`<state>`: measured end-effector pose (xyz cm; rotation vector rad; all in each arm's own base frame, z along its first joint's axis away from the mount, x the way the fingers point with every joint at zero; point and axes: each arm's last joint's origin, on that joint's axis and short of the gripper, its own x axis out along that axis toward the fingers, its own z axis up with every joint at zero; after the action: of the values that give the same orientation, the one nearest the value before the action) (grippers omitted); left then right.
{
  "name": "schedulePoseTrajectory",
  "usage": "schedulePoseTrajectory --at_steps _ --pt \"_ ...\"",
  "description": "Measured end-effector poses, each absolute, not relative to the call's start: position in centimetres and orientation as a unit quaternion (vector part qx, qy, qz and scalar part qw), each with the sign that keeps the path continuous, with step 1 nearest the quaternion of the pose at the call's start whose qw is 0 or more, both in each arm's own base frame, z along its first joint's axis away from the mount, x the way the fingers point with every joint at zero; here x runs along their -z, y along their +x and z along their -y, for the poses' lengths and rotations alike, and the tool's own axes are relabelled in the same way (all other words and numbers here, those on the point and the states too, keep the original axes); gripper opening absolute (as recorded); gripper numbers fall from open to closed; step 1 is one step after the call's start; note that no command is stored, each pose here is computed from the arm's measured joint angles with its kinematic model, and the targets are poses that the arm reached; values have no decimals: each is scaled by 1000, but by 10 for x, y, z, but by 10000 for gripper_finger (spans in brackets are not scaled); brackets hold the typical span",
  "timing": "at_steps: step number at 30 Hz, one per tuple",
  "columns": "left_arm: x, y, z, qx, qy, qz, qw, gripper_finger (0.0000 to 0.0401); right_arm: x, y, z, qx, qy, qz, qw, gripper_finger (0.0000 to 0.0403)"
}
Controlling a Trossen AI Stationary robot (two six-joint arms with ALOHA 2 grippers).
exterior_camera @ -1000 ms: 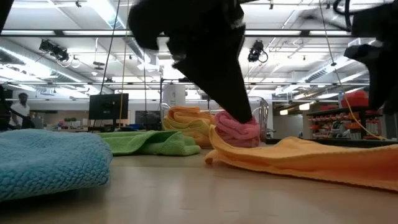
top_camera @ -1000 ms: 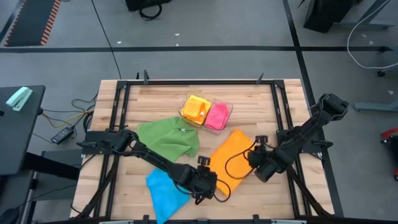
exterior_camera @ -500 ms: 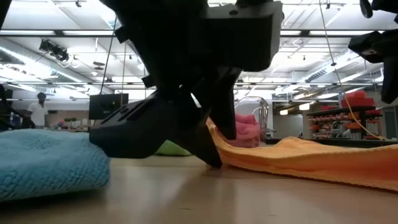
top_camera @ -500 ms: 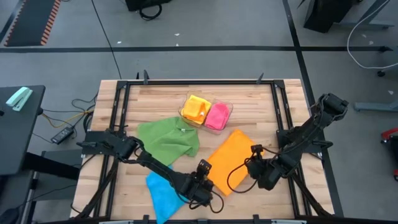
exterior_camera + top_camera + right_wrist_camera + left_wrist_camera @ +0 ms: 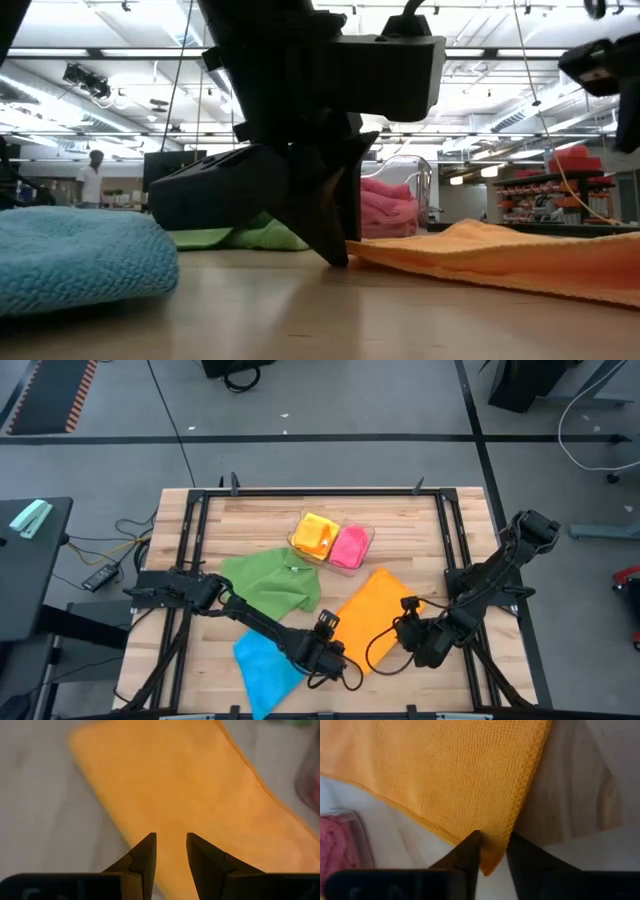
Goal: Fold microfiber towels
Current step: Fold the orange microfiber cloth
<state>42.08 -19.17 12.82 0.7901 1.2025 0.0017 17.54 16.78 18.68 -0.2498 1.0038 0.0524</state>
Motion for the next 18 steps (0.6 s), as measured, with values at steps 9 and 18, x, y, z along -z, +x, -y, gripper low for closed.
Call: schedulePoseTrajectory --at_steps 9,18 --pt "-131 420 195 -3 289 -556 779 15 -173 181 -181 -107 -109 -363 919 117" --pt "-165 423 223 79 165 -561 807 13 -167 179 -184 -127 -91 -332 930 118"
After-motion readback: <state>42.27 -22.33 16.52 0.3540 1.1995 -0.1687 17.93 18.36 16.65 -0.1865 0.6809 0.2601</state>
